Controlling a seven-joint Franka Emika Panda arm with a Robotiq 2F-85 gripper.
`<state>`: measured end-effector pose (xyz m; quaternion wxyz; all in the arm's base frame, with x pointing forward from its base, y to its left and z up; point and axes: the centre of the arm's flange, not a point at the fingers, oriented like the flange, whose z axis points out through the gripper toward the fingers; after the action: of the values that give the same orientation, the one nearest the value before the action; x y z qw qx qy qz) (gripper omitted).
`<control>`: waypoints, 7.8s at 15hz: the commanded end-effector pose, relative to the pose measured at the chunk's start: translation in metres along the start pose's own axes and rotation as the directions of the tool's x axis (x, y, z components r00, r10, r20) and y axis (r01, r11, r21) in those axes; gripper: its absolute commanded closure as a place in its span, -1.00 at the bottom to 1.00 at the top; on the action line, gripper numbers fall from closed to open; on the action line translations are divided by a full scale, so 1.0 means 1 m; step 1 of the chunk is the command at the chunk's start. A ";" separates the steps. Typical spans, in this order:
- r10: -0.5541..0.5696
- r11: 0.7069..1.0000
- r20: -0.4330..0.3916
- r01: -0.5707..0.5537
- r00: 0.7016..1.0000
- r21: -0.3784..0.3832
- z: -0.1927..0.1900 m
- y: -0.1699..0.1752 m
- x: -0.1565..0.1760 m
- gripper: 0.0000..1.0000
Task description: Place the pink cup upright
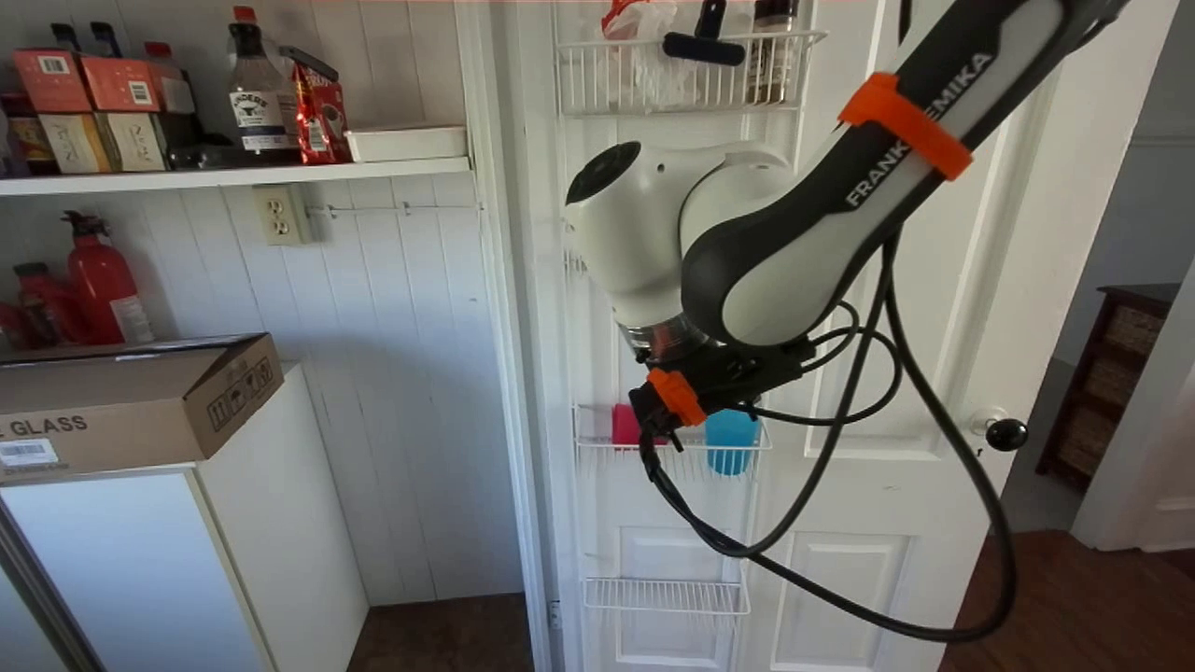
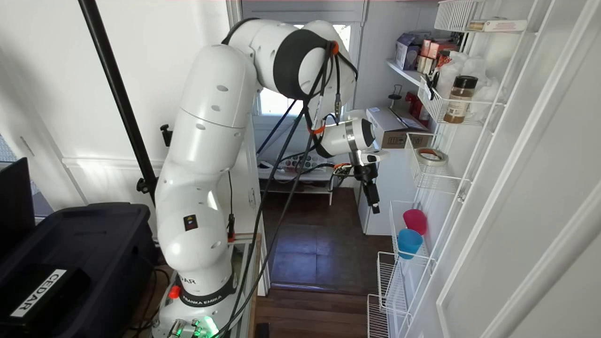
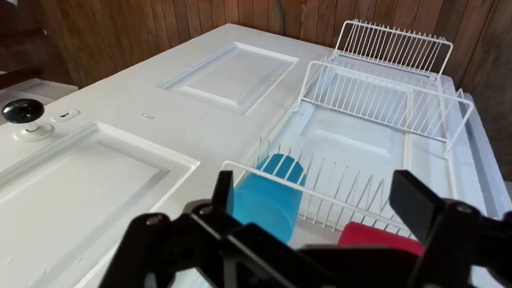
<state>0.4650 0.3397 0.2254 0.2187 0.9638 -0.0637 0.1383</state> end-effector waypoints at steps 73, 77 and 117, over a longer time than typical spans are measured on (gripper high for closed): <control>0.581 0.762 -0.422 -0.648 0.696 -0.021 0.063 -0.072 0.060 0.98; 0.682 0.692 -0.364 -0.721 0.634 0.042 0.062 -0.064 0.052 0.98; 0.973 0.123 0.173 -0.978 0.152 0.168 0.102 -0.040 0.086 0.42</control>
<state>0.5844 0.3264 0.1538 -0.0269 0.7192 -0.6461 0.2543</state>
